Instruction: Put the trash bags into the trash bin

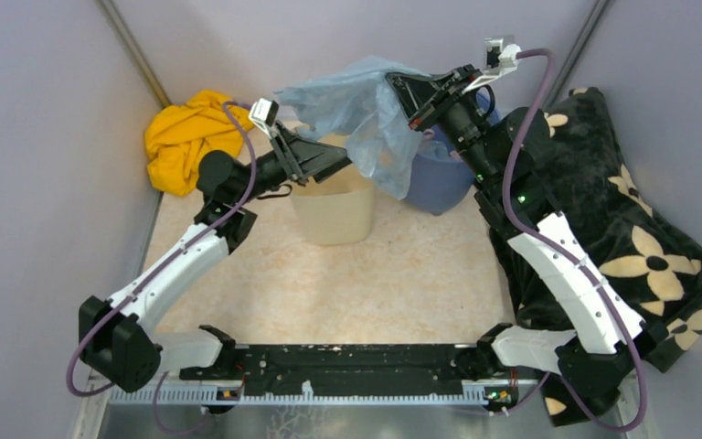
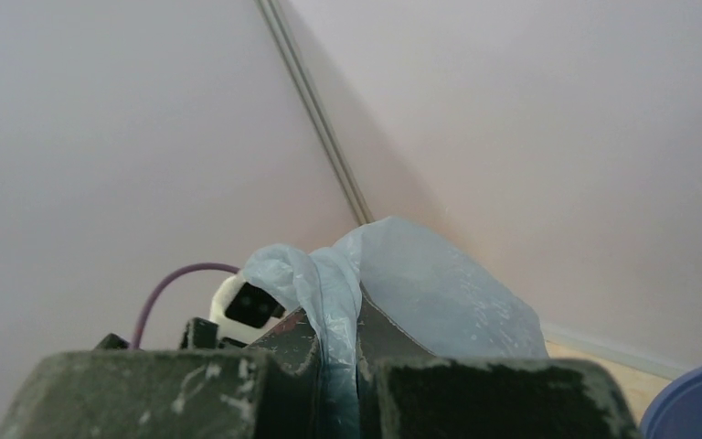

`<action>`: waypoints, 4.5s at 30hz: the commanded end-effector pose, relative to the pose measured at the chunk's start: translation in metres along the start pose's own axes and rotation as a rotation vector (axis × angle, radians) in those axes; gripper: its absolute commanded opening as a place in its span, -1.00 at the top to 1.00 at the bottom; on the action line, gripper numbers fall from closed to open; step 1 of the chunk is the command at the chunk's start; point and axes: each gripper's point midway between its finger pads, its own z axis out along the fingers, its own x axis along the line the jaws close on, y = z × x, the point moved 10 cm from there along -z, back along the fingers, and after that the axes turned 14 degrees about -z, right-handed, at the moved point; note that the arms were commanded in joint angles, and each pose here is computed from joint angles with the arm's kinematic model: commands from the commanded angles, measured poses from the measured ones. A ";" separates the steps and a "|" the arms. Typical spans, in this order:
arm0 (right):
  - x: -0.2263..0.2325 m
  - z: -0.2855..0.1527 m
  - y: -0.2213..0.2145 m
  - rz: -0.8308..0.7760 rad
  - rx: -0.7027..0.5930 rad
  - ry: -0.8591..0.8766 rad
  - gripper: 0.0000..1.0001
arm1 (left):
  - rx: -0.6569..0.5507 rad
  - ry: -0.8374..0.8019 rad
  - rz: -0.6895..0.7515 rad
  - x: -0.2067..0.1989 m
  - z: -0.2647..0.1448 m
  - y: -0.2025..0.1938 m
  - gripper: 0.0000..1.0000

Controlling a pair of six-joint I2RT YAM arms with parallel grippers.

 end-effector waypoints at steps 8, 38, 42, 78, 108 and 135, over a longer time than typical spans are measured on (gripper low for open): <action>0.013 -0.023 0.011 -0.028 -0.045 0.042 1.00 | -0.183 -0.004 0.081 0.002 0.021 0.016 -0.68; 0.073 -0.085 -0.017 0.119 0.157 0.500 1.00 | -0.324 0.107 0.156 0.019 0.044 0.045 -0.14; 0.076 -0.090 -0.017 0.118 0.167 0.511 1.00 | -0.333 0.110 0.167 0.015 0.044 0.048 0.43; -0.021 -0.123 0.041 -0.322 0.204 -0.670 1.00 | -0.121 0.117 0.428 -0.080 -0.061 0.015 0.99; 0.040 -0.117 0.030 -0.229 0.281 0.281 -0.59 | 0.147 -0.090 0.540 -0.117 -0.034 0.029 1.00; 0.043 -0.106 0.029 -0.229 0.307 0.312 -0.49 | 0.148 -0.066 0.524 -0.105 -0.026 0.041 1.00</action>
